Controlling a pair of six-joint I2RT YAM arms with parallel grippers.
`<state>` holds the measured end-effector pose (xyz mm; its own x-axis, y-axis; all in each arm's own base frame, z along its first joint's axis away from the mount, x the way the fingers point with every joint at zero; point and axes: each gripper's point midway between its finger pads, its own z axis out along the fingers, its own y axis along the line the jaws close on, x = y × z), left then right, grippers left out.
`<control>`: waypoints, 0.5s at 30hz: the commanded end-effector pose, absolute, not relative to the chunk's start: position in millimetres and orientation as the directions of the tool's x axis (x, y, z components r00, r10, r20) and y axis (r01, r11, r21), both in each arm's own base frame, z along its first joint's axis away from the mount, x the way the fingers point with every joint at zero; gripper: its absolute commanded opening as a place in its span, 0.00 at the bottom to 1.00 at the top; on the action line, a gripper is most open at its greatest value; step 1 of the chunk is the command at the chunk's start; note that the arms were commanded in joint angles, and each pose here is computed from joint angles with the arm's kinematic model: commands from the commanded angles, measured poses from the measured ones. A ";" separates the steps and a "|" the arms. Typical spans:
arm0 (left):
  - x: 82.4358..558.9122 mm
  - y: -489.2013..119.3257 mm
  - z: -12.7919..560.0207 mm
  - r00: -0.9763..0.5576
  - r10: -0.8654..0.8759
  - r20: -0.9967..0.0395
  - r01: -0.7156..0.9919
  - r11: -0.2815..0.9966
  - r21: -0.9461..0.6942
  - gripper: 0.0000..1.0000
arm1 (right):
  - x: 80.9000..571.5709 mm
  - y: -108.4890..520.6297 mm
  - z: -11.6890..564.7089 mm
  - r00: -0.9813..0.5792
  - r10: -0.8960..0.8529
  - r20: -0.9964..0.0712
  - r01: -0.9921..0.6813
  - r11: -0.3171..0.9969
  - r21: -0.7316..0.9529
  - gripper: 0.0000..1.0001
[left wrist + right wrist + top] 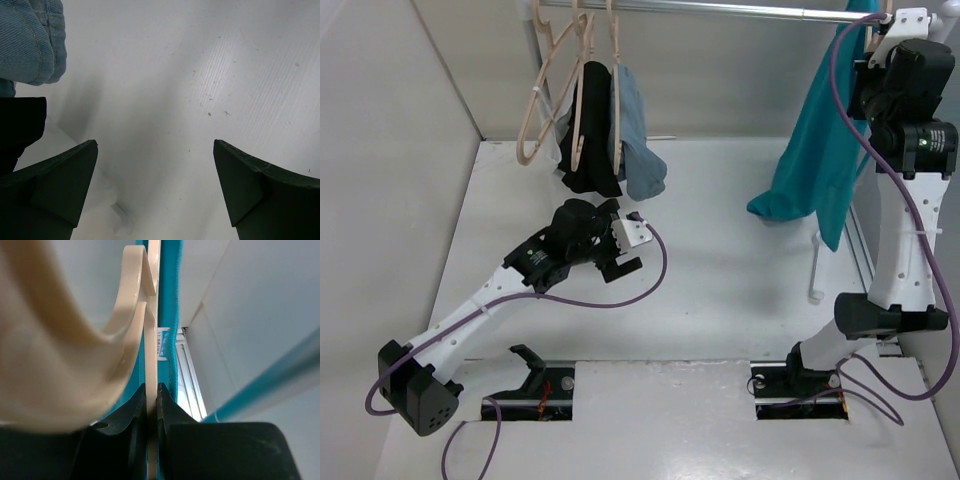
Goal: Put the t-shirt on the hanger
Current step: Hang the hanger with tshirt onto the clothesline
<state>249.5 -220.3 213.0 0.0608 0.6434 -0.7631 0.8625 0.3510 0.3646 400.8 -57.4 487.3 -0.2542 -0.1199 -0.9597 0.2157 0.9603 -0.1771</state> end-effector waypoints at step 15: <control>248.3 -222.3 222.0 0.074 0.603 -0.794 0.856 0.370 0.362 1.00 | 330.3 -53.3 479.1 -0.251 -0.124 -0.960 0.242 0.952 -0.186 0.79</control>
<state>249.9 -220.4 211.8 0.0582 0.6415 -0.7649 0.8620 0.3542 0.3627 355.7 -49.3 466.4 -0.2678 -0.1018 -0.9581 0.1967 0.9677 -0.1578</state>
